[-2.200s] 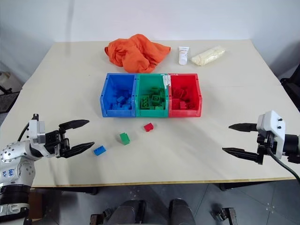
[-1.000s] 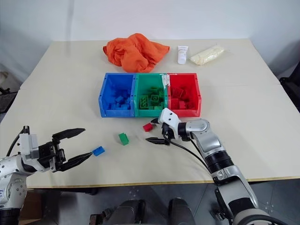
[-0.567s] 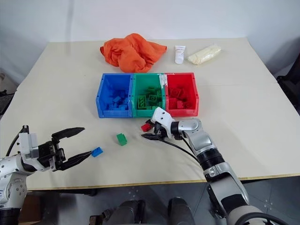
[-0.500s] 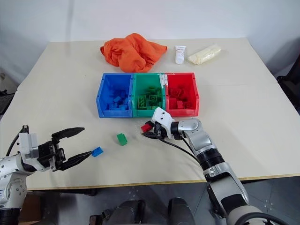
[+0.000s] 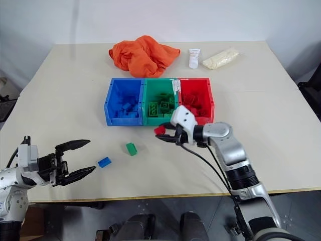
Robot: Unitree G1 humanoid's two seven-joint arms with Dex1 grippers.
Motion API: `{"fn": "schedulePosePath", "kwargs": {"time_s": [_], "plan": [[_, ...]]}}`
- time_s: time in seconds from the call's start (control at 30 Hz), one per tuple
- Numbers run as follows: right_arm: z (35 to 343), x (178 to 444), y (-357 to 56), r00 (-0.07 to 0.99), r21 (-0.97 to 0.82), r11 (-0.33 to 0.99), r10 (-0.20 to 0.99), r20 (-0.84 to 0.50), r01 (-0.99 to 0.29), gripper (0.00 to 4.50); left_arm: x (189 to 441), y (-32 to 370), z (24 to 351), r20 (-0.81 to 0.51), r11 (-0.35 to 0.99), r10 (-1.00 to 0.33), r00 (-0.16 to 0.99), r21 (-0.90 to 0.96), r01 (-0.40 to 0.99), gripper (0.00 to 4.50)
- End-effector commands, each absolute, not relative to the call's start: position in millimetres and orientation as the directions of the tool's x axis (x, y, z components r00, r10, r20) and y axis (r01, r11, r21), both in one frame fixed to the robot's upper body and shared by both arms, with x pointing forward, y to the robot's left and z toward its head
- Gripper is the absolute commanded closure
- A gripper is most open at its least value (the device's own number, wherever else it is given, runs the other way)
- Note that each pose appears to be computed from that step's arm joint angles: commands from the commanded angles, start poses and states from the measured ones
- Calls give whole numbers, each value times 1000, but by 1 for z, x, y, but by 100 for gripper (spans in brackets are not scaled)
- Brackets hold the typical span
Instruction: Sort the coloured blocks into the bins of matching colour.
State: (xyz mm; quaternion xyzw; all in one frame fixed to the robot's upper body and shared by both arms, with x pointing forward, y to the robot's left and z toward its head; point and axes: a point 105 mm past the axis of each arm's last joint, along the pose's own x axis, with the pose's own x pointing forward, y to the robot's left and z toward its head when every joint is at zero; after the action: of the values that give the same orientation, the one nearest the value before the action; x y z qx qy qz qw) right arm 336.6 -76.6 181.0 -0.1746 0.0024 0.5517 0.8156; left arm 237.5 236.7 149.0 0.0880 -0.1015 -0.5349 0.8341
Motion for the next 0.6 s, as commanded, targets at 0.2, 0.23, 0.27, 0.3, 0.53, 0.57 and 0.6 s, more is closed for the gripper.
{"fn": "schedulePosePath", "kwargs": {"time_s": [0.2,0.23,0.27,0.3,0.53,0.57,0.6], "plan": [[243,383,-135,665,-402,584,741,-91,-705,289,256,229,159,116,370,-929,351,281,885,0],[242,390,-138,678,-415,590,729,-96,-693,289,259,226,159,118,362,-932,343,283,888,0],[242,397,-139,690,-420,599,718,-94,-681,289,261,224,160,118,355,-935,335,285,890,0],[242,405,-140,700,-419,611,709,-90,-672,289,264,223,160,119,349,-937,328,288,892,0],[251,421,-140,692,-460,587,717,-88,-666,95,272,219,165,125,334,-942,310,309,890,0],[252,421,-141,688,-464,582,721,-87,-668,60,272,220,165,126,335,-942,310,310,890,0],[253,420,-141,682,-470,573,726,-88,-672,29,272,220,165,125,336,-942,312,311,889,0]]}}
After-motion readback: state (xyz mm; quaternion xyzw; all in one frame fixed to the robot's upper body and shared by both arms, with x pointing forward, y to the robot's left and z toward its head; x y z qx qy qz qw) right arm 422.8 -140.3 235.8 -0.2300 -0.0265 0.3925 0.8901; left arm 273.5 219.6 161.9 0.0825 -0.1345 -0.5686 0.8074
